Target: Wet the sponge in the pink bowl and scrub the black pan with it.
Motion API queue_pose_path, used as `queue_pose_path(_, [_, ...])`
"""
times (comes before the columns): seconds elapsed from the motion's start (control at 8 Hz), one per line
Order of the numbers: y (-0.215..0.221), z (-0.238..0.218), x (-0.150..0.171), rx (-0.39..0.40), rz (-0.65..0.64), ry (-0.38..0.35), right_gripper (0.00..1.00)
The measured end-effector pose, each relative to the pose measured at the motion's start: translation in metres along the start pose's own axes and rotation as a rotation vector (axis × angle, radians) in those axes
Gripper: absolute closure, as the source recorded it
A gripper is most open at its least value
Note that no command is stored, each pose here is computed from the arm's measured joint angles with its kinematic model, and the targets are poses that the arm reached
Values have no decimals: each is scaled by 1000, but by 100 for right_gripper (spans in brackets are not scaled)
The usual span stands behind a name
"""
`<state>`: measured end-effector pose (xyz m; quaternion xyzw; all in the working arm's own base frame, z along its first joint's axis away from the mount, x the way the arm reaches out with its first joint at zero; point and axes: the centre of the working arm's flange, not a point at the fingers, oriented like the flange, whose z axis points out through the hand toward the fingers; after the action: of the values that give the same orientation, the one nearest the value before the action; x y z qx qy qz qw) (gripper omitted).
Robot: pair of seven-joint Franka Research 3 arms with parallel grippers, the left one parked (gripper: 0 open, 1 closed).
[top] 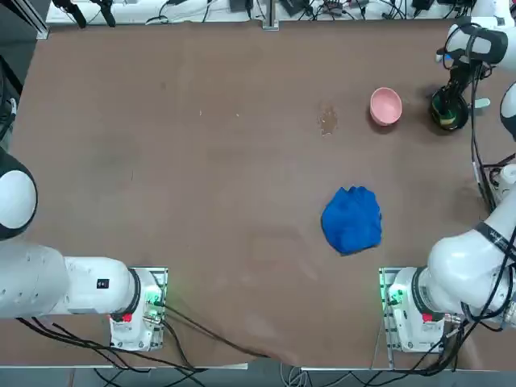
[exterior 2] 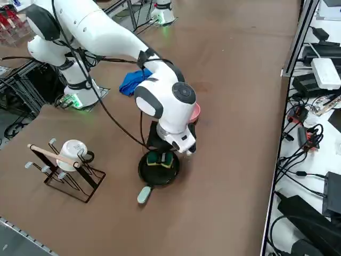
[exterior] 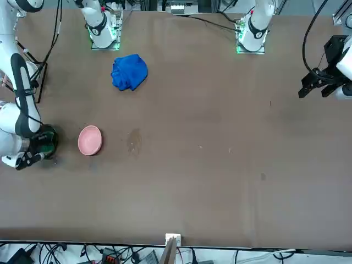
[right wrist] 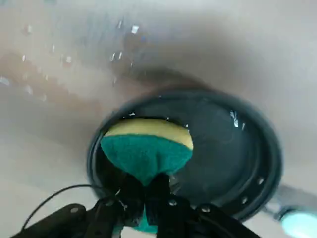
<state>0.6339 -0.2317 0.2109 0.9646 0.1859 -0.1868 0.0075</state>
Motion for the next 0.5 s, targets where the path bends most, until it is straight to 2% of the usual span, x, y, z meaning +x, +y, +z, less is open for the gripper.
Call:
queue_pose_path(0.25, [1,-31,-16,0,-1,-19,94])
queue_pose_path(0.5, [-18,-91,-18,-43,-26,41,94])
